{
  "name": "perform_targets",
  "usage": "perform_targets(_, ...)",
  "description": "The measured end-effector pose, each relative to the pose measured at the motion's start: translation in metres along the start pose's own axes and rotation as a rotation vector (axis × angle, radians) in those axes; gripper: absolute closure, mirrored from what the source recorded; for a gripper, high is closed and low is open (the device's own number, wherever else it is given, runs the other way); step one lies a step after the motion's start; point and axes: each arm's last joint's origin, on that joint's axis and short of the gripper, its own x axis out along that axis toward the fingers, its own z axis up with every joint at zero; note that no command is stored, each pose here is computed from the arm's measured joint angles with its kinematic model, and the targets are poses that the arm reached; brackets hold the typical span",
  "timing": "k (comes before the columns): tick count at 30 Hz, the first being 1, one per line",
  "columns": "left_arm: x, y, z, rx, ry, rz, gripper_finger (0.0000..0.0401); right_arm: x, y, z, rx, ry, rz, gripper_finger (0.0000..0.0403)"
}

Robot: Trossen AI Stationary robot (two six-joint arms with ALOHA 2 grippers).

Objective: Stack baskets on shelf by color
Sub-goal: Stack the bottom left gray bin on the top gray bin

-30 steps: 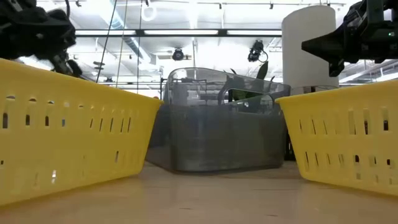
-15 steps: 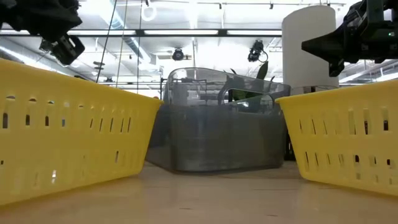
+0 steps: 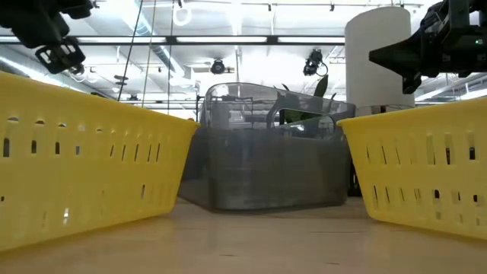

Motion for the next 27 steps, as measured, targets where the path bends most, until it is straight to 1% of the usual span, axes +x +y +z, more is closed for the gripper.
perform_targets(4, 0.015, -0.006, 0.0, 0.017, 0.089, 0.03, 0.0396, 0.0, 0.0, 0.0, 0.0, 0.0, 0.0, 0.0384)
perform_targets(10, 0.036, -0.02, 0.014, -0.033, 0.202, 0.108, 0.0396, 0.0, 0.0, 0.0, 0.0, 0.0, 0.0, 0.0384)
perform_targets(14, 0.044, -0.033, 0.029, -0.051, 0.291, 0.184, 0.0396, 0.0, 0.0, 0.0, 0.0, 0.0, 0.0, 0.0384)
perform_targets(18, 0.049, -0.046, 0.048, -0.088, 0.358, 0.296, 0.0396, 0.0, 0.0, 0.0, 0.0, 0.0, 0.0, 0.0384)
perform_targets(20, 0.052, -0.051, 0.055, -0.084, 0.4, 0.342, 0.0396, 0.0, 0.0, 0.0, -0.001, 0.0, 0.0, 0.0384)
perform_targets(23, 0.06, -0.056, 0.061, -0.079, 0.448, 0.367, 0.0394, 0.0, 0.0, 0.0, -0.001, -0.001, 0.0, 0.0384)
perform_targets(27, 0.071, -0.059, 0.062, -0.064, 0.492, 0.357, 0.0381, 0.0, 0.0, 0.0, -0.001, 0.0, 0.0, 0.0384)
